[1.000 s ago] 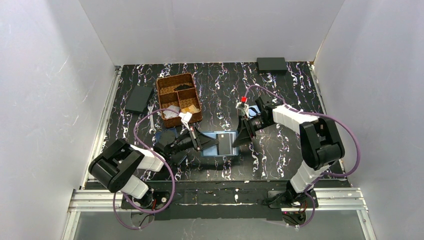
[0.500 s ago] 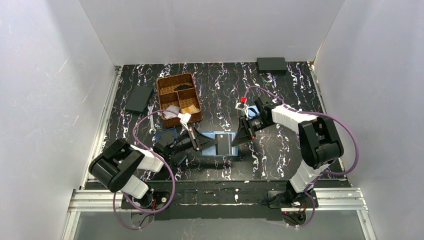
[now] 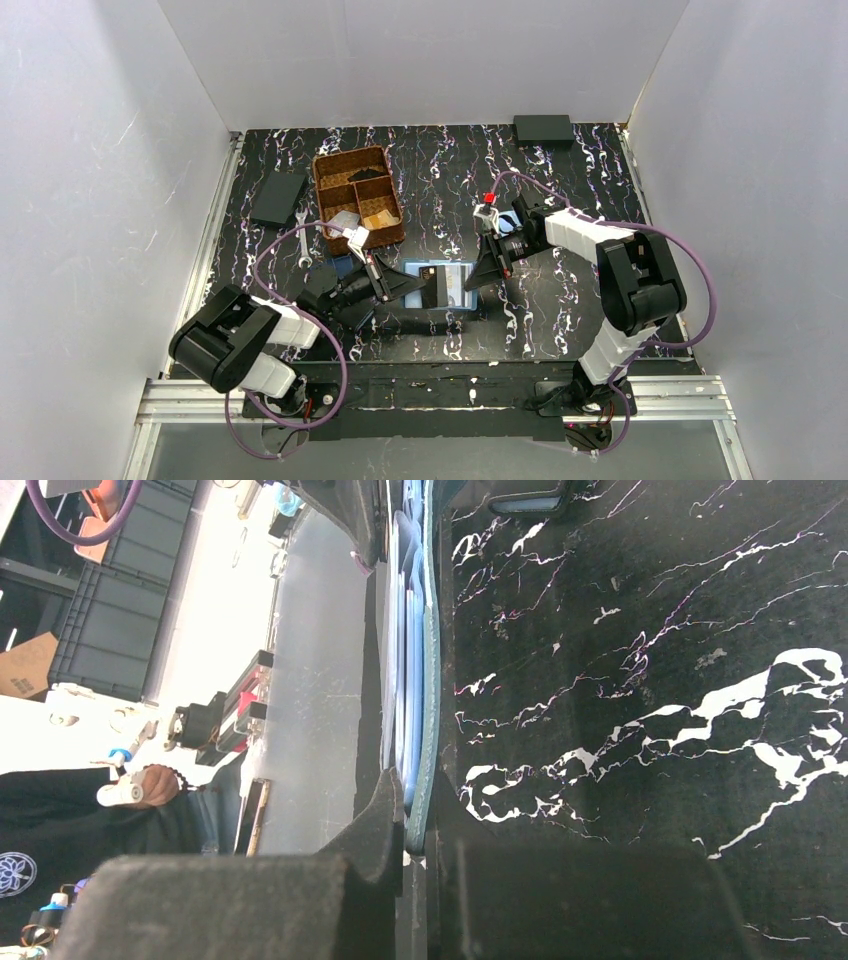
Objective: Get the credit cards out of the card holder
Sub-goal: Remove the credit card from the card holder, then place the credit card in the storage box.
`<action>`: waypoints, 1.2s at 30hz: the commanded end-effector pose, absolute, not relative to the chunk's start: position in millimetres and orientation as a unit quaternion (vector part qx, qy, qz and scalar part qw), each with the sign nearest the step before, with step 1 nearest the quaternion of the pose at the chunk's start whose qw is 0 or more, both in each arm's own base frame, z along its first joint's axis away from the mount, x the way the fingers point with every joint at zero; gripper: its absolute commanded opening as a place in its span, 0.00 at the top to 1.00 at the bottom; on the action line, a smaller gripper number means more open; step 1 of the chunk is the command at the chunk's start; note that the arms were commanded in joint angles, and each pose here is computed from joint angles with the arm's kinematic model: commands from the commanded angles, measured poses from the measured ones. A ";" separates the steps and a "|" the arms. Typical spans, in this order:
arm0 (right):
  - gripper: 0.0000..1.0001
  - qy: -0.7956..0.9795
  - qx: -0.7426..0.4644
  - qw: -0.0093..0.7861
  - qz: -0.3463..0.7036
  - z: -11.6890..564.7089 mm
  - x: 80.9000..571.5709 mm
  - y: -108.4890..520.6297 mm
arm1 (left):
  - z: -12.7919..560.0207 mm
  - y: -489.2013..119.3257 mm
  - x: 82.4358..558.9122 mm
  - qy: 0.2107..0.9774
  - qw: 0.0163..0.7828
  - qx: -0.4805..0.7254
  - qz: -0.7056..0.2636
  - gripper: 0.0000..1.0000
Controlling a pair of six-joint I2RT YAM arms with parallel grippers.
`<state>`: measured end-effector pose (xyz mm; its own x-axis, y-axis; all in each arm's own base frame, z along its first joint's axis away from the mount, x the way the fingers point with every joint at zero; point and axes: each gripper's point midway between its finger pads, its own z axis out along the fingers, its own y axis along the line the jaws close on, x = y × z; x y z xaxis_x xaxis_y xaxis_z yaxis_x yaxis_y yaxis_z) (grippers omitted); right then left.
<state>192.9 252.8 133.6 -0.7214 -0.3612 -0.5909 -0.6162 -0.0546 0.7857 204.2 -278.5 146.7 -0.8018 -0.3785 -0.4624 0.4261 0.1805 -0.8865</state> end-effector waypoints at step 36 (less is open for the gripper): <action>0.45 0.803 -0.328 0.089 0.489 56.8 242.5 224.6 | 178.1 -237.6 191.8 0.688 0.357 0.033 -0.631 1.00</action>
